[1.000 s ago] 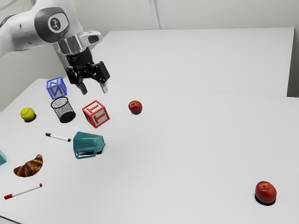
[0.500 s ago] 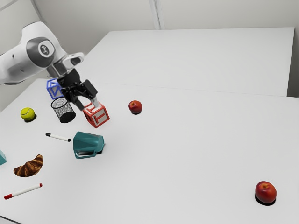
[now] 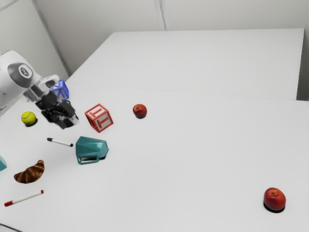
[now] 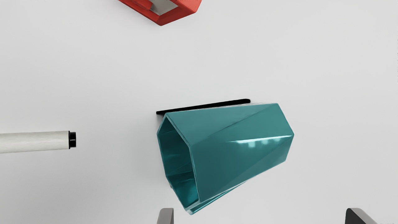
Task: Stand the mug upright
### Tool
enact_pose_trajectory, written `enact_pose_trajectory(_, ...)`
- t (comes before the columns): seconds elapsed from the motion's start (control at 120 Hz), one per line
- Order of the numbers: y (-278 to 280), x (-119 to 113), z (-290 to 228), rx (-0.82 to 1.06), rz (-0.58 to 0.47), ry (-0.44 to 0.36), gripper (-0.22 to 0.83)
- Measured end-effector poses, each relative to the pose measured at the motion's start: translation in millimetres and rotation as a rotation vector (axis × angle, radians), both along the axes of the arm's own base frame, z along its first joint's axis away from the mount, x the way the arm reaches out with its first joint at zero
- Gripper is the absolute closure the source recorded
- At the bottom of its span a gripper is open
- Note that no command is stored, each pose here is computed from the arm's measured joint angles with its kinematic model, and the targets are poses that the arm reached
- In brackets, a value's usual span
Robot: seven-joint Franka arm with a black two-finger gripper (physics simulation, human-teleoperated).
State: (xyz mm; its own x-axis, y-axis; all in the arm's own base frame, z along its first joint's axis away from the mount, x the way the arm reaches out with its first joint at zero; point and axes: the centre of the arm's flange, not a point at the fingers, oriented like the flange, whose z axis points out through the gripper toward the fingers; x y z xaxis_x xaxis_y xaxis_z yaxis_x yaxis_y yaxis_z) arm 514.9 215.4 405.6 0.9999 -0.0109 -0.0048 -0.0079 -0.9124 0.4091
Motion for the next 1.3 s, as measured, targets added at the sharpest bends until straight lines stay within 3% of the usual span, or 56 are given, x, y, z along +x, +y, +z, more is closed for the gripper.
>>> enact_pose_trajectory(0.492,41.7,-9.3,-84.1,-0.173,-0.017,-0.002,0.00)
enact_pose_trajectory(0.817,24.3,-5.7,-117.0,-0.361,-0.051,-0.007,0.01)
enact_pose_trajectory(1.175,12.7,-4.8,-108.1,-0.464,-0.119,-0.037,0.54)
enact_pose_trajectory(1.3,8.0,-4.1,-105.7,-0.477,-0.141,-0.041,0.67)
